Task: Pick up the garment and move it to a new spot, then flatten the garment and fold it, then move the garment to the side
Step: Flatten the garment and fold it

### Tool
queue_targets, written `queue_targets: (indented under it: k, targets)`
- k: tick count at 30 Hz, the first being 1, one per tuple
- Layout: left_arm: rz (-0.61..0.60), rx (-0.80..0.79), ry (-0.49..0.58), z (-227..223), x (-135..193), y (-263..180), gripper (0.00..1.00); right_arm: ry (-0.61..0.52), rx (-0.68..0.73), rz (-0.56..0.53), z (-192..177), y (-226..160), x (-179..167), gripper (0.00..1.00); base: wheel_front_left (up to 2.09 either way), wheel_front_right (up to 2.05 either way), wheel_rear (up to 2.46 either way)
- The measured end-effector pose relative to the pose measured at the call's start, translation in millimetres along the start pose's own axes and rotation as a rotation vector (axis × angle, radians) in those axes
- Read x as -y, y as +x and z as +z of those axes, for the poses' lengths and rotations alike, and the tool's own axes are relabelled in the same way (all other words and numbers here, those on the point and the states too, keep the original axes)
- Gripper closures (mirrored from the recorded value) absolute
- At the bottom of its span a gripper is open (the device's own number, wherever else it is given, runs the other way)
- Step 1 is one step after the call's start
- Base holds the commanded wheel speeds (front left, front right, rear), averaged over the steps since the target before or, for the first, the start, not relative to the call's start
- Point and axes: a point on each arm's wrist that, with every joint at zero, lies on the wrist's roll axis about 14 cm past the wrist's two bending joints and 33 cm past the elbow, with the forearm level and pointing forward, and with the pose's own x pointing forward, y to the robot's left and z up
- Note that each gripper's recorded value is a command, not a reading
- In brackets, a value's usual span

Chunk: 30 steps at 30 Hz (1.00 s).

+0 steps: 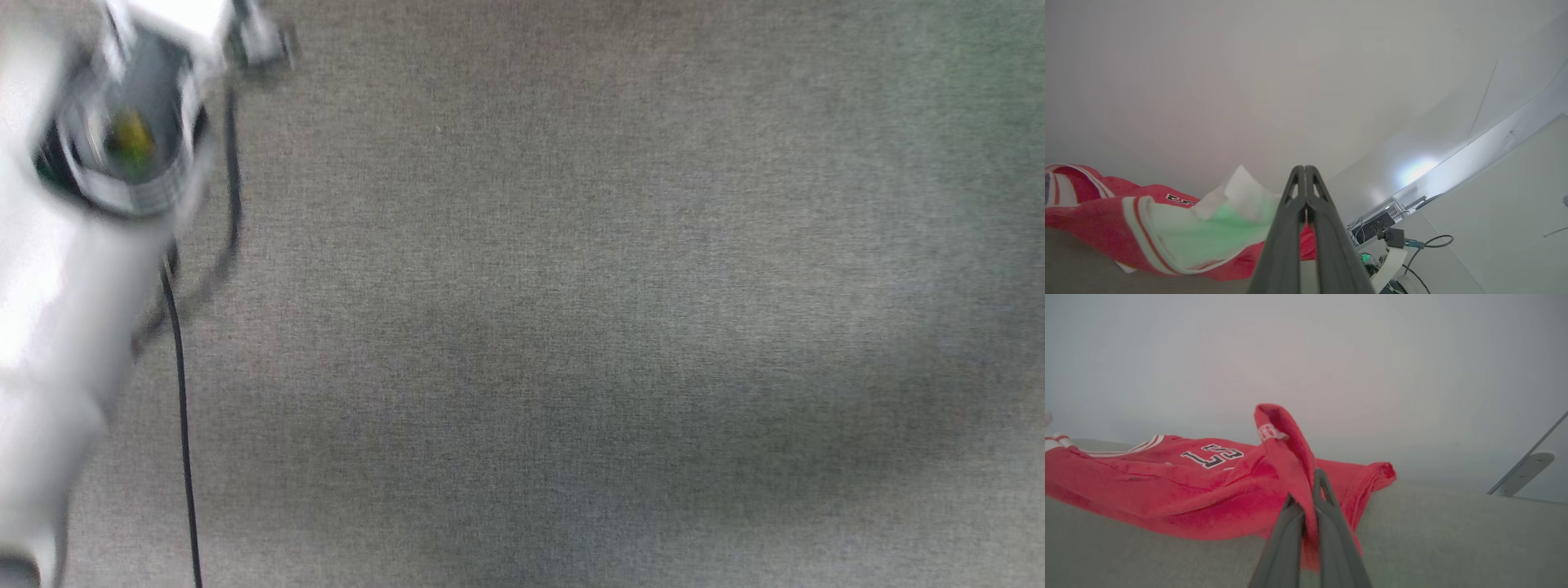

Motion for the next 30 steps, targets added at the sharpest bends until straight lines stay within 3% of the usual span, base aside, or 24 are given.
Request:
queue_targets:
  k: [6, 13, 20, 30]
  targets:
    - [0.015, -0.115, -0.126, -58.5, 5.6, -70.9, 1.00, 0.050, -0.171, 0.050, -70.5, -56.4, -5.4, 1.00, 0.00, 0.00, 0.00]
    - [0.067, -0.204, -0.204, -101.3, 20.9, -148.2, 1.00, 0.096, -0.291, 0.085, -111.7, -124.8, -11.3, 1.00, 0.00, 0.00, 0.00]
    - [0.021, -0.258, -0.244, -115.5, 69.6, -202.2, 1.00, 0.135, -0.346, 0.110, -119.8, -184.5, -23.3, 1.00, 0.00, 0.00, 0.00]
    - [0.011, -0.325, -0.266, -127.6, 101.7, -247.5, 1.00, 0.191, -0.424, 0.097, -134.3, -244.3, -32.1, 1.00, 0.00, 0.00, 0.00]
